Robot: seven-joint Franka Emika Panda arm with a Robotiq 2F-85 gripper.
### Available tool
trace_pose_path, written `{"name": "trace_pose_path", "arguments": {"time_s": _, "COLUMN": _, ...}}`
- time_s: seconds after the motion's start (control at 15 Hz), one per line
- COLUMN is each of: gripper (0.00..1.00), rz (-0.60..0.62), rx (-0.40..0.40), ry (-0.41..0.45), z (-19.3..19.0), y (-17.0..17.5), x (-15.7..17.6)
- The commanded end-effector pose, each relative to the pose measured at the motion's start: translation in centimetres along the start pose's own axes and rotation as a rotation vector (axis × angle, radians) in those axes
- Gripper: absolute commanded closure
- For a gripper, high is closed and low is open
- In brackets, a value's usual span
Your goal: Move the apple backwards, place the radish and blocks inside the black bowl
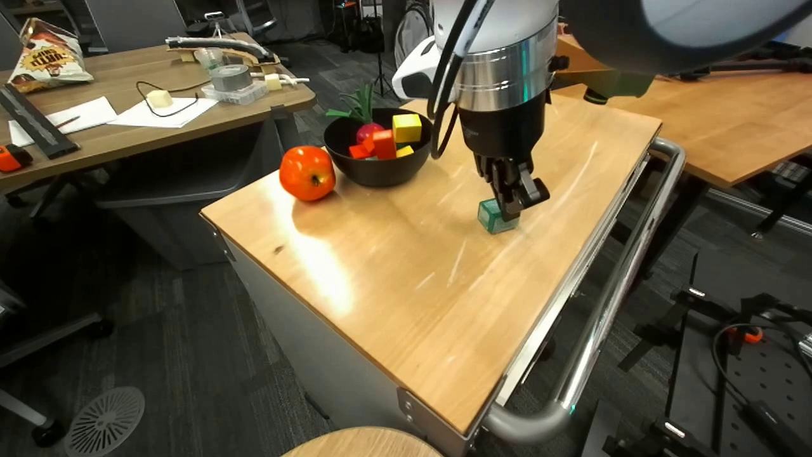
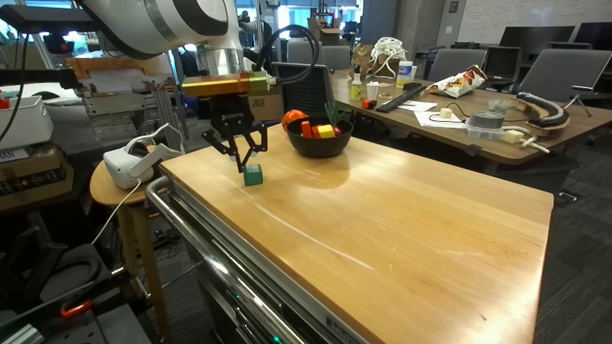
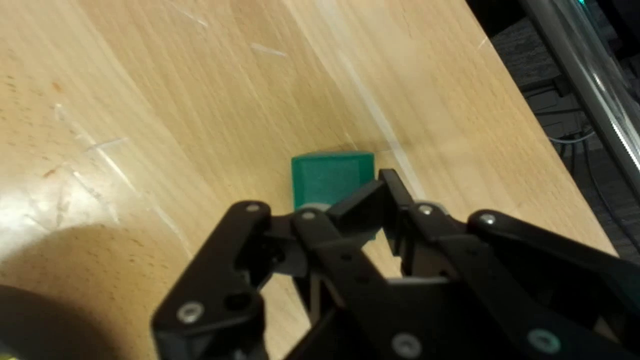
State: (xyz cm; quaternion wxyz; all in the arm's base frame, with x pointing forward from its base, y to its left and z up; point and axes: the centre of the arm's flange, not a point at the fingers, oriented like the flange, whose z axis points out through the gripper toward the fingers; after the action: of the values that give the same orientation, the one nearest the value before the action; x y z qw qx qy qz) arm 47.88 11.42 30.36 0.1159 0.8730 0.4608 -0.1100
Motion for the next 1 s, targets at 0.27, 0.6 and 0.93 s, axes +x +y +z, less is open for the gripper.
{"name": "trace_pose_path", "arguments": {"time_s": 0.27, "gripper": 0.56, "rz": -0.029, "rx": -0.213, "ry": 0.012, "z": -6.2, "y": -0.5, "x": -3.2}}
{"name": "trace_pose_path", "arguments": {"time_s": 0.6, "gripper": 0.18, "rz": -0.158, "rx": -0.156, "ry": 0.084, "z": -4.6, "y": 1.8, "x": -1.5}}
{"name": "trace_pose_path", "arguments": {"time_s": 0.93, "gripper": 0.0, "rz": -0.226, "rx": -0.055, "ry": 0.085, "z": -1.8, "y": 3.6, "x": -0.1}}
